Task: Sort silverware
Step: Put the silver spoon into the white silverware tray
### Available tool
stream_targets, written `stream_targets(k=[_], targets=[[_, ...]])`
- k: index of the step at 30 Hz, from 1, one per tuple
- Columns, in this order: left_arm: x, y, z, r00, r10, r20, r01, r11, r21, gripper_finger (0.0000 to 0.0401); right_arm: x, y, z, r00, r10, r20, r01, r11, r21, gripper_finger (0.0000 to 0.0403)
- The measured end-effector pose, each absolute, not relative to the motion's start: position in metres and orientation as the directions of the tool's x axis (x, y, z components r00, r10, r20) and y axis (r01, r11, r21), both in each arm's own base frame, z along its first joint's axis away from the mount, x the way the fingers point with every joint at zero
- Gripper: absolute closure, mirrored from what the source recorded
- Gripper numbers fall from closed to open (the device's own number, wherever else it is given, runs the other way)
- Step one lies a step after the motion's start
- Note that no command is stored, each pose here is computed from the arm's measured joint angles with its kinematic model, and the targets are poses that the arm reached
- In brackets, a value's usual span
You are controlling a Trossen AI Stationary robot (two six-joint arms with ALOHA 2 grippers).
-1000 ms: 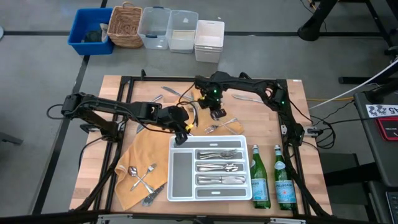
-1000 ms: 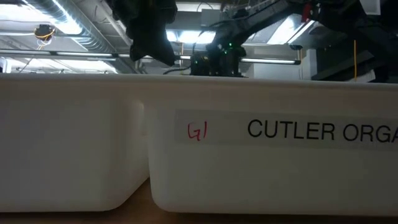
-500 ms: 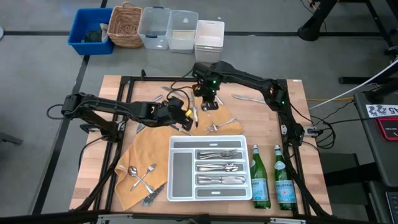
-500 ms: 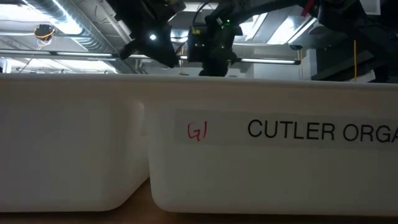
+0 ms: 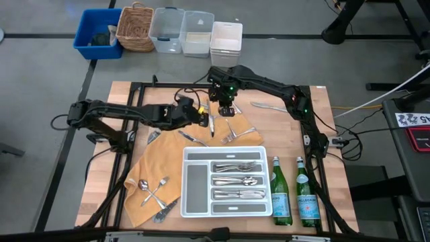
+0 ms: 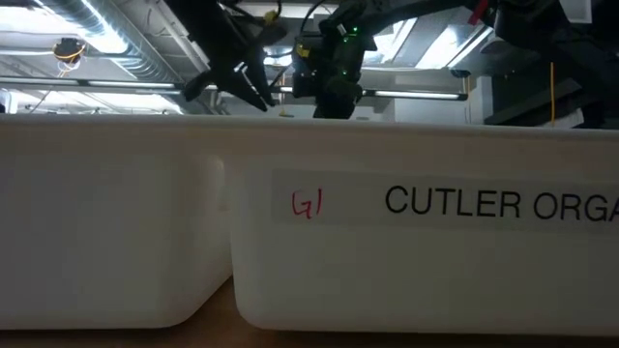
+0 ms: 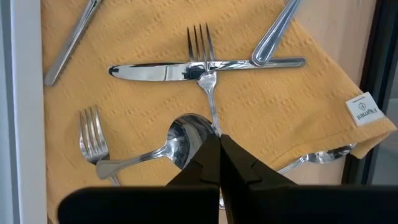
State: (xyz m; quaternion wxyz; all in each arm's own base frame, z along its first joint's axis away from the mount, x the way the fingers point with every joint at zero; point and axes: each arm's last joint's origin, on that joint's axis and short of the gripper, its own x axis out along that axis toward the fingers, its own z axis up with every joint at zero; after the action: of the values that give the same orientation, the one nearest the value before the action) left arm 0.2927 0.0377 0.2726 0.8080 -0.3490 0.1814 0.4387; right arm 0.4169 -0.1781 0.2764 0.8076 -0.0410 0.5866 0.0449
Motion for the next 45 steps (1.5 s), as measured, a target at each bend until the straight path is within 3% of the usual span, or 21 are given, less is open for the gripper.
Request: stream_targets(k=[12, 17, 22, 27, 30, 33, 39, 45], targets=[[0.316, 0.045, 0.254, 0.579, 0.561, -0.591, -0.815, 0.379, -0.438, 0.0356, 0.417, -0.178, 0.277, 0.308, 0.024, -0.951, -0.122, 0.992, -0.014, 0.0403], [0.313, 0.032, 0.250, 0.554, 0.549, -0.626, -0.827, 0.450, -0.337, 0.0360, 0.417, -0.178, 0.277, 0.308, 0.024, -0.951, -0.122, 0.992, -0.015, 0.0403], [0.302, 0.006, 0.224, 0.532, 0.525, -0.664, -0.830, 0.479, -0.287, 0.0392, 0.417, -0.178, 0.277, 0.309, 0.024, -0.951, -0.125, 0.992, -0.016, 0.0403], [0.292, -0.015, 0.188, 0.640, 0.496, -0.588, -0.765, 0.484, -0.424, 0.0395, 0.417, -0.178, 0.277, 0.309, 0.024, -0.951, -0.127, 0.992, -0.016, 0.0403], [0.290, -0.010, 0.177, 0.743, 0.496, -0.449, -0.669, 0.542, -0.509, 0.0398, 0.417, -0.178, 0.277, 0.309, 0.025, -0.951, -0.127, 0.992, -0.016, 0.0403], [0.285, 0.002, 0.173, 0.776, 0.526, -0.348, -0.625, 0.569, -0.534, 0.0399, 0.417, -0.178, 0.277, 0.310, 0.025, -0.951, -0.127, 0.992, -0.015, 0.0403], [0.284, 0.031, 0.169, 0.799, 0.497, -0.337, -0.587, 0.526, -0.615, 0.0383, 0.417, -0.178, 0.277, 0.310, 0.026, -0.950, -0.127, 0.992, -0.015, 0.0403], [0.304, 0.049, 0.163, 0.861, 0.398, -0.316, -0.499, 0.546, -0.673, 0.0333, 0.417, -0.178, 0.277, 0.310, 0.026, -0.950, -0.127, 0.992, -0.014, 0.0403]])
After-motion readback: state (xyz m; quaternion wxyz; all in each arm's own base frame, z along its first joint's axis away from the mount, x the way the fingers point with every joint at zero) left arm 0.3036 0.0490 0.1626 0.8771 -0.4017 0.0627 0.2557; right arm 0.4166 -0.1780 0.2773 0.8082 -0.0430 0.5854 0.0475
